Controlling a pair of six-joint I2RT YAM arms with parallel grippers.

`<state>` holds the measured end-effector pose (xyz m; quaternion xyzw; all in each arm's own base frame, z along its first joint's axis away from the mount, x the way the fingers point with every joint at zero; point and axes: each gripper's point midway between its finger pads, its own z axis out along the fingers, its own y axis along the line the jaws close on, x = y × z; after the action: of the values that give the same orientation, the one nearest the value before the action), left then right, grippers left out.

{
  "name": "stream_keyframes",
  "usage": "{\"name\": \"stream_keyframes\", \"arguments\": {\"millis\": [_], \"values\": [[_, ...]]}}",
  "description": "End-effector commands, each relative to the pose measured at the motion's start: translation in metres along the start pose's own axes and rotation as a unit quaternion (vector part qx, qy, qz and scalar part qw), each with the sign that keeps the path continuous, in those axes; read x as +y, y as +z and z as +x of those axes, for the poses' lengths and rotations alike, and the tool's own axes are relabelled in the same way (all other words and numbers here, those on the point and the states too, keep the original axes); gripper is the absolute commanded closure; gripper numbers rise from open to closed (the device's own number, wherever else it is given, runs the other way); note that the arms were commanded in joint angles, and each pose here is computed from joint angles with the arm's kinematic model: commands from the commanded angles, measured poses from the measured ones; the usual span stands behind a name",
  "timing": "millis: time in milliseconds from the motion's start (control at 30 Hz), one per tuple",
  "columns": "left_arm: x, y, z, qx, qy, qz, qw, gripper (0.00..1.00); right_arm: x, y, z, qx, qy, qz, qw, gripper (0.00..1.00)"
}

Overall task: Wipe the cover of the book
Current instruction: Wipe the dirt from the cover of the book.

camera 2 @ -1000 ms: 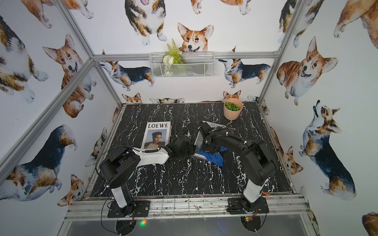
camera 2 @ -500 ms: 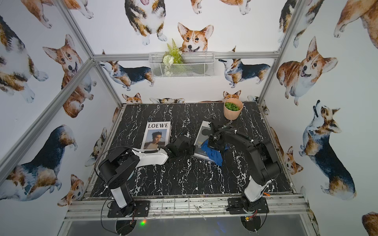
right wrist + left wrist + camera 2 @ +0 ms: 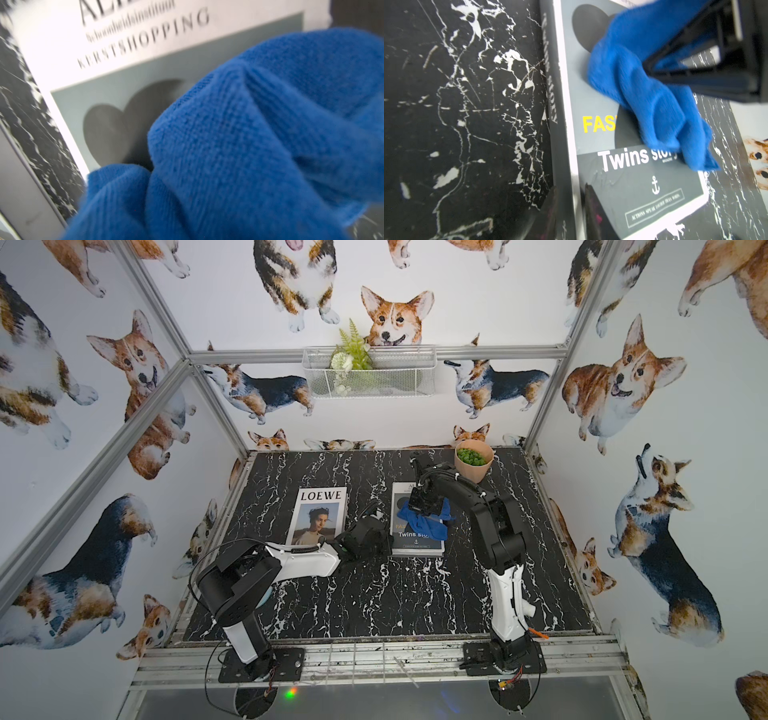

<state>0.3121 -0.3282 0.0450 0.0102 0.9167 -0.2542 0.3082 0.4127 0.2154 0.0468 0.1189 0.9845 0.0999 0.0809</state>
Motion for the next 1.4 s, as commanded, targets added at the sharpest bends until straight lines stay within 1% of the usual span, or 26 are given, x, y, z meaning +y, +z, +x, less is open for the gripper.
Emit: {"name": "stream_keyframes", "arguments": {"millis": [0,167,233,333,433,633,767,933,1133,1233,1367], "values": [[0.038,-0.001,0.046,0.083,0.008,-0.073,0.994,0.75,-0.022,0.028,-0.016,-0.018,0.002,0.048,0.999,1.00],[0.038,-0.001,0.050,0.085,0.016,-0.078,0.993,0.75,-0.031,0.014,-0.040,-0.030,0.006,0.044,0.999,1.00],[0.041,-0.002,0.050,0.086,0.020,-0.085,0.992,0.75,-0.034,0.007,-0.051,-0.039,0.007,0.052,0.998,1.00],[0.041,-0.003,0.048,0.084,0.021,-0.086,0.993,0.75,-0.032,0.006,-0.062,-0.045,0.015,0.058,0.997,1.00],[0.039,-0.002,0.048,0.085,0.021,-0.085,0.992,0.75,-0.014,0.016,-0.066,-0.038,0.021,0.038,0.998,1.00],[0.038,0.000,0.047,0.088,0.025,-0.088,0.992,0.76,0.035,0.033,-0.064,-0.030,-0.008,0.027,0.999,1.00],[0.038,-0.001,0.046,0.085,0.024,-0.089,0.992,0.76,0.049,0.034,-0.062,-0.029,-0.020,0.025,0.999,1.00],[0.038,0.001,0.046,0.085,0.021,-0.089,0.992,0.76,0.032,0.017,-0.071,-0.045,-0.029,0.043,0.998,1.00],[0.038,0.003,0.048,0.088,0.019,-0.088,0.992,0.76,-0.013,-0.010,-0.087,-0.066,-0.005,0.052,0.996,1.00],[0.037,0.003,0.047,0.086,0.018,-0.087,0.992,0.76,-0.034,-0.018,-0.089,-0.073,0.001,0.063,0.995,1.00],[0.035,0.002,0.044,0.083,0.019,-0.086,0.993,0.76,-0.036,-0.017,-0.082,-0.071,0.010,0.052,0.996,1.00]]}}
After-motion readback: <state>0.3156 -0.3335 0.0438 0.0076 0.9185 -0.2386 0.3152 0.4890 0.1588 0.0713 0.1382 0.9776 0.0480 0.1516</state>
